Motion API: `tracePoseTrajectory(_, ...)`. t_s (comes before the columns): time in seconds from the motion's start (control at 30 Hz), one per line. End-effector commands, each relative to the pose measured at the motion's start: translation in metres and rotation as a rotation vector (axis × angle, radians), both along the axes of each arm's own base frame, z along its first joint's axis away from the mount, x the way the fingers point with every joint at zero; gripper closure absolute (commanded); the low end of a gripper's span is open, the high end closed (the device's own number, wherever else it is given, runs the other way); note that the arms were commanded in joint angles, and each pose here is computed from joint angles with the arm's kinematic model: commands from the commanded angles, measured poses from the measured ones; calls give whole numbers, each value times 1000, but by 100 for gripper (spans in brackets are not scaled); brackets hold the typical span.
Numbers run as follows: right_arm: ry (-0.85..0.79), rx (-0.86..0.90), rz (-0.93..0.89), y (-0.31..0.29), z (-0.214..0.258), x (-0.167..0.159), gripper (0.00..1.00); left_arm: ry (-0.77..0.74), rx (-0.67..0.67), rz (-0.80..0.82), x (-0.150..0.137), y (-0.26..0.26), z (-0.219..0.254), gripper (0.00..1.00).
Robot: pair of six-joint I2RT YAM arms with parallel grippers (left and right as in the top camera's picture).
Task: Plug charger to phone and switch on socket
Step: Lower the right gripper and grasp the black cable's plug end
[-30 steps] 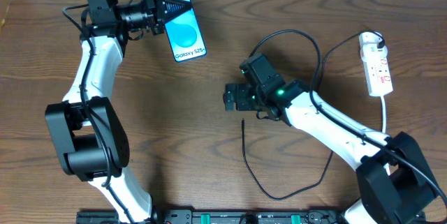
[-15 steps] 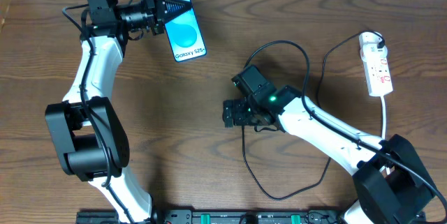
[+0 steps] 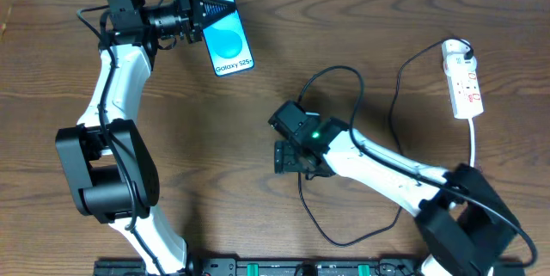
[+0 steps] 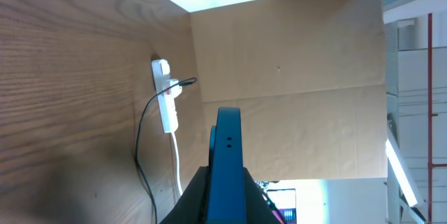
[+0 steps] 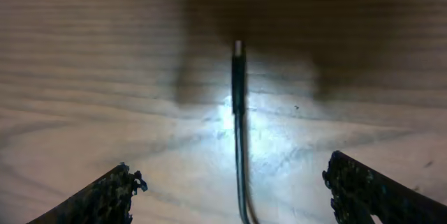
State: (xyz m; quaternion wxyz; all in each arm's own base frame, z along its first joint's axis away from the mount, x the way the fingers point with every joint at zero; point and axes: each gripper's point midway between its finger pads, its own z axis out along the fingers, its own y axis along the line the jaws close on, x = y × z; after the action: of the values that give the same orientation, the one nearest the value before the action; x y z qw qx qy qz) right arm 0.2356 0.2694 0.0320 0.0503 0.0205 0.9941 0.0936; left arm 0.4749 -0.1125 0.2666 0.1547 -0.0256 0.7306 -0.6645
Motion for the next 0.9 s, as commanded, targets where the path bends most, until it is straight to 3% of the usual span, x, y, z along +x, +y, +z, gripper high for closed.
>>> tracePoseTrajectory(0.0,18,-24,-41,0,-14,2,17,-37,-10,-30,-6,1,10,93)
tracePoseTrajectory(0.2,9,-26,-58,-2,-15,8,32,-37,-7,-23,-4,1,10,93)
tracePoseTrajectory(0.37,-3,-45,-74,-2,-27,13,34,-36,-6,-21,-4,1,9,93)
tracePoseTrajectory(0.53,71,-26,-111,-6,-40,13,56,-36,-5,-21,-4,1,9,92)
tracePoseTrajectory(0.67,85,-22,-117,-8,-42,13,60,-36,-6,-21,-4,1,9,93)
tracePoseTrajectory(0.87,84,-22,-117,-7,-42,13,77,-36,-6,-21,-4,1,9,93)
